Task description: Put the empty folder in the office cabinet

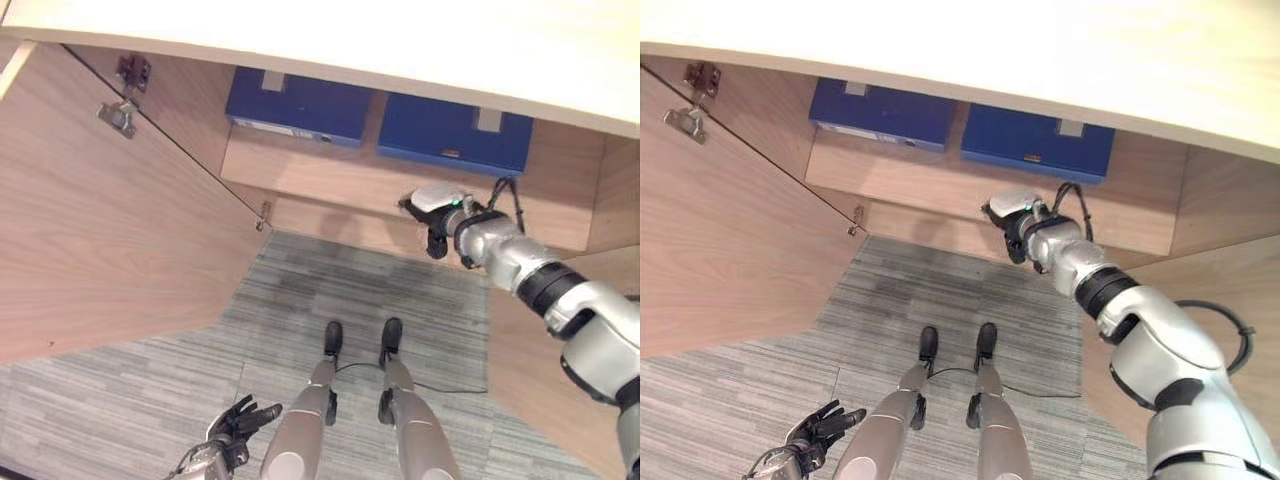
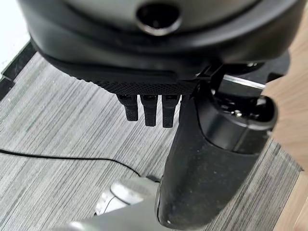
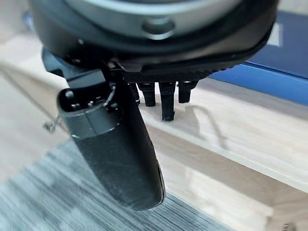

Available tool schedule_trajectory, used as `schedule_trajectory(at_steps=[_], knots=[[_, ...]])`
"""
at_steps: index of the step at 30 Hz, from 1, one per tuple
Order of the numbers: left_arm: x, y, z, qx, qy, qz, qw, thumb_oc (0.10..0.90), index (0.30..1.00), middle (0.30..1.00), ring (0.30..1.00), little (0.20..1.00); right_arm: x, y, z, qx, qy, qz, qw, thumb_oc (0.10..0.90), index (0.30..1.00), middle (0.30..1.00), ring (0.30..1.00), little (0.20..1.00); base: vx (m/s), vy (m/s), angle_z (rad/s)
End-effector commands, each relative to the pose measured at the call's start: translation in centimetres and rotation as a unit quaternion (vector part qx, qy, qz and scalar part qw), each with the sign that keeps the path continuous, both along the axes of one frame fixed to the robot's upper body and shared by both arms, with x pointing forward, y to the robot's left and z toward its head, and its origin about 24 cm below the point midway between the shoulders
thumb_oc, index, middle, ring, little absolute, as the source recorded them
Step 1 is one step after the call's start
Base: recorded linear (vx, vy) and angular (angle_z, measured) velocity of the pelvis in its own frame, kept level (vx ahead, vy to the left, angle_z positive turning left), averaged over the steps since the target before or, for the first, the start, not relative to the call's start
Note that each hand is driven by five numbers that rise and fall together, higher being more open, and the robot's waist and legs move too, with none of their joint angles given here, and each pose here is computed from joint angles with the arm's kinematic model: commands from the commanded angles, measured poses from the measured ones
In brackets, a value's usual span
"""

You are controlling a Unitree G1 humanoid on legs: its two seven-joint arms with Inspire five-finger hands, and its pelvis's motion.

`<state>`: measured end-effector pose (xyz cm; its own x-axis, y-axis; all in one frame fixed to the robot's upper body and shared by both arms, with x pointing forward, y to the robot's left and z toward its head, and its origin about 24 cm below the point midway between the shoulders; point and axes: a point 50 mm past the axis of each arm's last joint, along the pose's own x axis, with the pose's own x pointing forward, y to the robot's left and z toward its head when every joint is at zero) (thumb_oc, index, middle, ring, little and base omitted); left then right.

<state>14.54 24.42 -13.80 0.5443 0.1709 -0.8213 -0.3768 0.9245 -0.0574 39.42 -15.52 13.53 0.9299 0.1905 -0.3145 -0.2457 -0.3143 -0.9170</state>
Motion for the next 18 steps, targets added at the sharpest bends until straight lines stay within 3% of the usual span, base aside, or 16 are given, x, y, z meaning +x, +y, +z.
schedule_trajectory(at_steps=[1,6,12,15,18], knots=[[-1.0,1.4,-0.3,0.031,0.038,0.02,0.999,0.8,0.9,0.9,0.9,0.9,-5.9,0.7,-11.8,-0.1,0.256,0.048,0.96,0.8,0.9,0.9,0.9,0.9,-0.02,0.0,-0.12],[-1.5,1.5,-0.5,0.033,0.052,0.017,0.998,0.8,0.9,0.9,0.9,0.9,-7.4,2.3,-12.9,-0.043,0.285,0.07,0.955,0.8,0.9,0.9,0.9,0.9,0.04,-0.004,0.01],[-1.7,2.1,-0.5,0.039,0.063,0.009,0.997,0.8,0.9,0.9,0.9,0.9,-9.0,3.2,-14.3,0.083,0.343,0.043,0.935,0.8,0.9,0.9,0.9,0.9,0.08,0.014,0.13],[-1.8,1.8,-0.6,0.035,0.068,0.012,0.997,0.8,0.9,0.9,0.9,0.9,-9.8,3.1,-16.7,0.135,0.368,-0.014,0.92,0.8,0.9,0.9,0.9,0.9,0.08,0.058,-0.02],[-2.9,1.1,-1.3,0.041,0.105,-0.024,0.993,0.8,0.9,0.9,0.9,0.9,-12.5,2.6,-21.1,0.26,0.405,-0.15,0.864,0.8,0.9,0.9,0.9,0.9,0.13,0.129,-0.02]])
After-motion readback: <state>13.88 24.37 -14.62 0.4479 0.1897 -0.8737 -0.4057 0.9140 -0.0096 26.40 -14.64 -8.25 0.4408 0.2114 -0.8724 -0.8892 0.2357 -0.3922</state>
